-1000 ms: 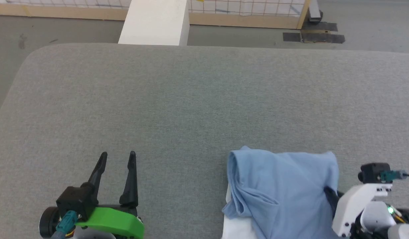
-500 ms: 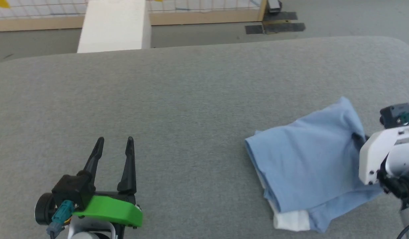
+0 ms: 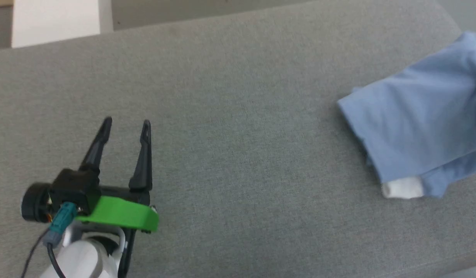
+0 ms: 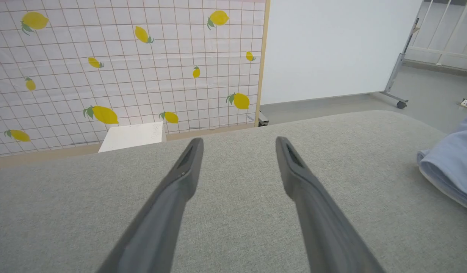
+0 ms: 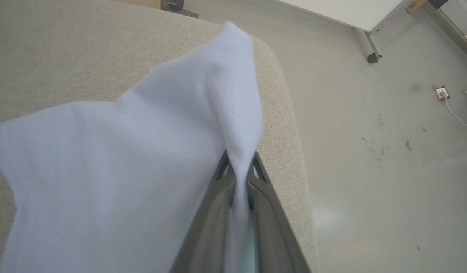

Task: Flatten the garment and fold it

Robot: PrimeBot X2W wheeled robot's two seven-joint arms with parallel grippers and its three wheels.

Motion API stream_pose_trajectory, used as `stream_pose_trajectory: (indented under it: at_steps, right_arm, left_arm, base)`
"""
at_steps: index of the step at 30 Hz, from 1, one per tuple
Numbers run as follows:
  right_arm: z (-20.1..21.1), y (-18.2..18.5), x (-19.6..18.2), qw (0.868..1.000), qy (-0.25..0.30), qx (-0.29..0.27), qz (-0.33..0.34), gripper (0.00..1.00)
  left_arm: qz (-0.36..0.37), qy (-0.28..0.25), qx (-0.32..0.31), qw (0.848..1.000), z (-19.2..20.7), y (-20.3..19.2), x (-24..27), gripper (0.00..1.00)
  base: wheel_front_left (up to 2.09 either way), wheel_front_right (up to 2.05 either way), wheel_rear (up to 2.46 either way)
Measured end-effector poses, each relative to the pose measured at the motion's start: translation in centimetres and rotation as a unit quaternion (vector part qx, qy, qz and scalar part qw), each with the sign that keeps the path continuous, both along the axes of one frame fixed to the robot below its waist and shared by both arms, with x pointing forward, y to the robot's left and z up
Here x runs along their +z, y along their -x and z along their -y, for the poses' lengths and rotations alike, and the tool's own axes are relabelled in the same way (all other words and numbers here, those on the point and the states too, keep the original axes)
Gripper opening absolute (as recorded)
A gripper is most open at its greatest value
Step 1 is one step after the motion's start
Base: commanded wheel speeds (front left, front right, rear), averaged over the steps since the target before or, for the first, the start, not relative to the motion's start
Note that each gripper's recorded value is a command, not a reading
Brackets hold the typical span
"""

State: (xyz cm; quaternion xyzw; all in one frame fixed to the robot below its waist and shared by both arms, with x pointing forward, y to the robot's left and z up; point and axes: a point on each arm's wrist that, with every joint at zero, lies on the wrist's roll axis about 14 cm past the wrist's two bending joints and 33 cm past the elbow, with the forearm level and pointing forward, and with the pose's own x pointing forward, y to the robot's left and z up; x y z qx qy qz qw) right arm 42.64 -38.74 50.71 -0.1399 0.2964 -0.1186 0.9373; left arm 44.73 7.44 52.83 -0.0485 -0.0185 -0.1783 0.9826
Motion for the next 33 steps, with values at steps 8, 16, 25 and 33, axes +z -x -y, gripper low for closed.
stream_pose_trajectory:
  at_steps: [8,16,25,33]
  right_arm:
    - [5.8,-0.5,0.1,0.996,0.066,-0.050,-0.021,0.00]
    - [9.6,-0.2,-3.4,0.987,0.105,-0.097,-0.069,0.00]
    - [10.5,-1.1,-7.5,0.982,0.116,-0.110,-0.103,0.00]
    - [10.2,-1.7,-7.0,0.982,0.124,-0.107,-0.091,1.00]
  left_arm:
    - [0.014,-0.016,-0.022,1.000,1.3,-3.5,-0.9,1.00]
    - [0.000,-0.035,-0.034,0.999,2.1,-5.7,-4.1,1.00]
    - [0.001,-0.039,-0.013,0.999,1.1,-6.8,-6.0,1.00]
    - [0.027,-0.024,0.015,0.999,0.0,-6.3,-4.2,1.00]
  base:
    - [0.00,0.00,0.00]
    - [0.00,0.00,0.00]
    - [0.00,0.00,0.00]
    - [0.00,0.00,0.00]
